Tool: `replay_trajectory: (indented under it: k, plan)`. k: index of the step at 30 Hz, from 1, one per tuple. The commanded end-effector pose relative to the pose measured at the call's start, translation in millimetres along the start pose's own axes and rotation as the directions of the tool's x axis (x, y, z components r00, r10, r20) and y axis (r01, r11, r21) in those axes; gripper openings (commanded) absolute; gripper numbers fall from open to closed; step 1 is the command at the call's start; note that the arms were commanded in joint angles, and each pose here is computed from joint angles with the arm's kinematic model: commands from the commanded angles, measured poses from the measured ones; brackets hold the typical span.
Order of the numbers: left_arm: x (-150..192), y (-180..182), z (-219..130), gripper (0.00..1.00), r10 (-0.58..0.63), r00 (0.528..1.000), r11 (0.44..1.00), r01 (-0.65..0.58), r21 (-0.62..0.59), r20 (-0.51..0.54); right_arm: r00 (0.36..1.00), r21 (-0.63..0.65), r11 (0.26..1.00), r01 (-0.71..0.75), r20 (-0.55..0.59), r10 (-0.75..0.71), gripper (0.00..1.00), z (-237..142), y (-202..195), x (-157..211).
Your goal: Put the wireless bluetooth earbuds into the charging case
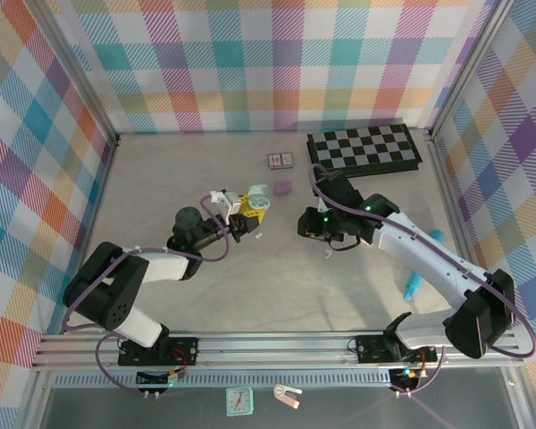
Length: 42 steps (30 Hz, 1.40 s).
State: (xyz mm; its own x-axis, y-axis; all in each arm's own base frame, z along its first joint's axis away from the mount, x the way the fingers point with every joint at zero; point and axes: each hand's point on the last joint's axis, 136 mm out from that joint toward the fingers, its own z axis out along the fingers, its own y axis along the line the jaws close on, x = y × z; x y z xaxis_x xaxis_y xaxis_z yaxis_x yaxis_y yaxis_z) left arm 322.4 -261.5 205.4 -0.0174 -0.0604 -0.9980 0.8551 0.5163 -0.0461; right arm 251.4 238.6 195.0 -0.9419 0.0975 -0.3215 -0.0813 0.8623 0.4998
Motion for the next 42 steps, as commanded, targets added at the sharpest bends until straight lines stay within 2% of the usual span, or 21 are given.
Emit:
replay_trajectory:
  k: [1, 9, 19, 42]
  plan:
    - [-26.1, -8.4, 10.5, 0.33, 0.094, 0.991, 0.995, -0.097, 0.021, 0.091, 1.000, -0.123, 0.992, -0.012, 0.007, 0.013, 0.22, -12.0, 24.9, -6.6]
    - [-15.1, -33.1, 24.4, 0.33, 0.169, 0.983, 0.982, -0.174, 0.074, 0.066, 1.000, -0.244, 0.970, 0.010, 0.028, -0.003, 0.22, -19.1, 54.4, -25.6]
    - [-11.4, -46.2, 30.0, 0.33, 0.181, 0.981, 0.976, -0.188, 0.108, 0.071, 0.999, -0.347, 0.938, 0.030, 0.053, -0.012, 0.22, -19.5, 83.4, -47.1]
    - [-16.7, -48.8, 33.8, 0.33, 0.192, 0.979, 0.975, -0.199, 0.099, 0.074, 0.999, -0.339, 0.941, -0.026, -0.038, 0.014, 0.22, 10.8, 76.8, -38.0]
